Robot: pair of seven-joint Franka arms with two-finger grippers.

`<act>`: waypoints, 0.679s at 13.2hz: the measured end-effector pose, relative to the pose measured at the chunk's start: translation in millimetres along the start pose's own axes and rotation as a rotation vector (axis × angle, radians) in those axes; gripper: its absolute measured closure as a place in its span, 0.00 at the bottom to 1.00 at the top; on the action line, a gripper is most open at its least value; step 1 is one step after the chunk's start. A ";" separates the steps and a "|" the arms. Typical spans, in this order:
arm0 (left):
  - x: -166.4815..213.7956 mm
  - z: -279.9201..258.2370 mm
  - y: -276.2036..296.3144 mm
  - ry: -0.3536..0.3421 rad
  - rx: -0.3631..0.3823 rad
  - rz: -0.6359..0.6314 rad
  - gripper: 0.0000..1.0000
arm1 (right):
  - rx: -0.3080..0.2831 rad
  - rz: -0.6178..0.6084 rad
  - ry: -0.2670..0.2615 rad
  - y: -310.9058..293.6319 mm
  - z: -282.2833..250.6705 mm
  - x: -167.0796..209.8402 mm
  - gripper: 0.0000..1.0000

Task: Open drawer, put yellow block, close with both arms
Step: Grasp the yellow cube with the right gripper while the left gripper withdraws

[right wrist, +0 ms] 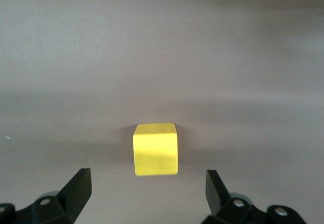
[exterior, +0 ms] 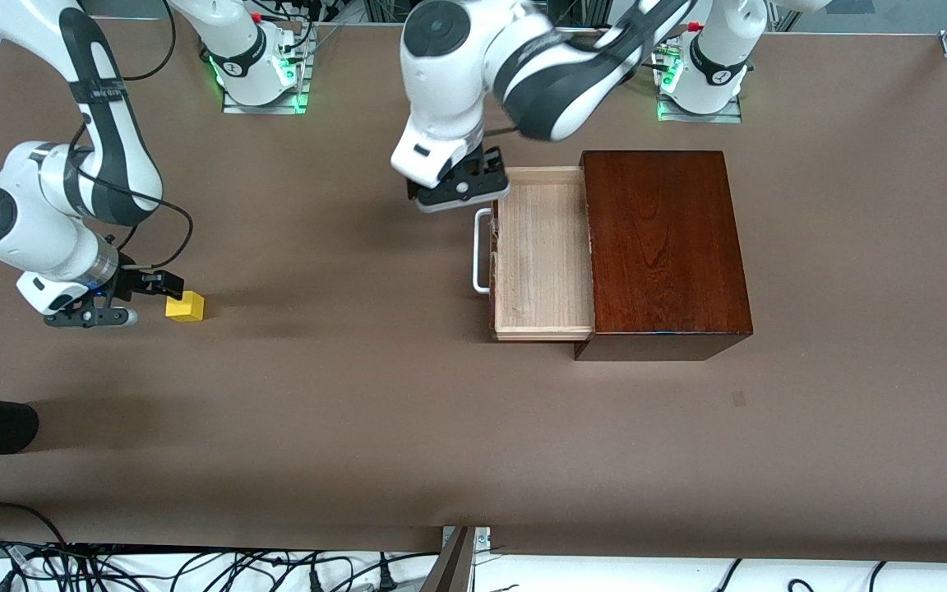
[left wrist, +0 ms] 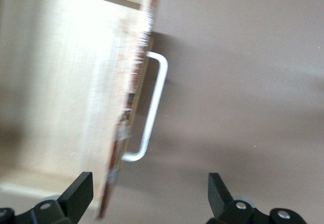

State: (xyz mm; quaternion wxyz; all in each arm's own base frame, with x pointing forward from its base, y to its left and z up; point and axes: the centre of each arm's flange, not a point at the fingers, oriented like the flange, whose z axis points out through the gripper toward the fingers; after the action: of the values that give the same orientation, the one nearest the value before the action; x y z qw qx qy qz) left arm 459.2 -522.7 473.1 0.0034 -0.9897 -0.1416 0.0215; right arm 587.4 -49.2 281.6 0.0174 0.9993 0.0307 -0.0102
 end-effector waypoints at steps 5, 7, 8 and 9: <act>74.3 -88.3 -105.7 -0.076 0.012 -0.069 0.00 | -0.009 -0.018 -0.006 5.2 29.8 1.2 0.00; 87.9 -115.1 -146.0 -0.099 0.034 -0.032 0.00 | -0.002 -0.010 -0.015 5.5 37.6 0.5 0.00; 92.9 -128.1 -166.2 -0.107 0.045 -0.011 0.00 | 0.009 -0.008 -0.018 5.3 42.3 0.1 0.00; 98.1 -140.0 -185.9 -0.110 0.057 0.014 0.00 | 0.021 -0.013 -0.019 5.2 47.8 0.0 0.00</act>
State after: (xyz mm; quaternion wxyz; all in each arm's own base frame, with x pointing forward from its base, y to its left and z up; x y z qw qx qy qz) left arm 507.3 -316.8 611.3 0.0235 -0.9874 -0.1342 0.0800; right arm 586.8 -56.0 234.0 0.0072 0.9991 0.0368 -0.0202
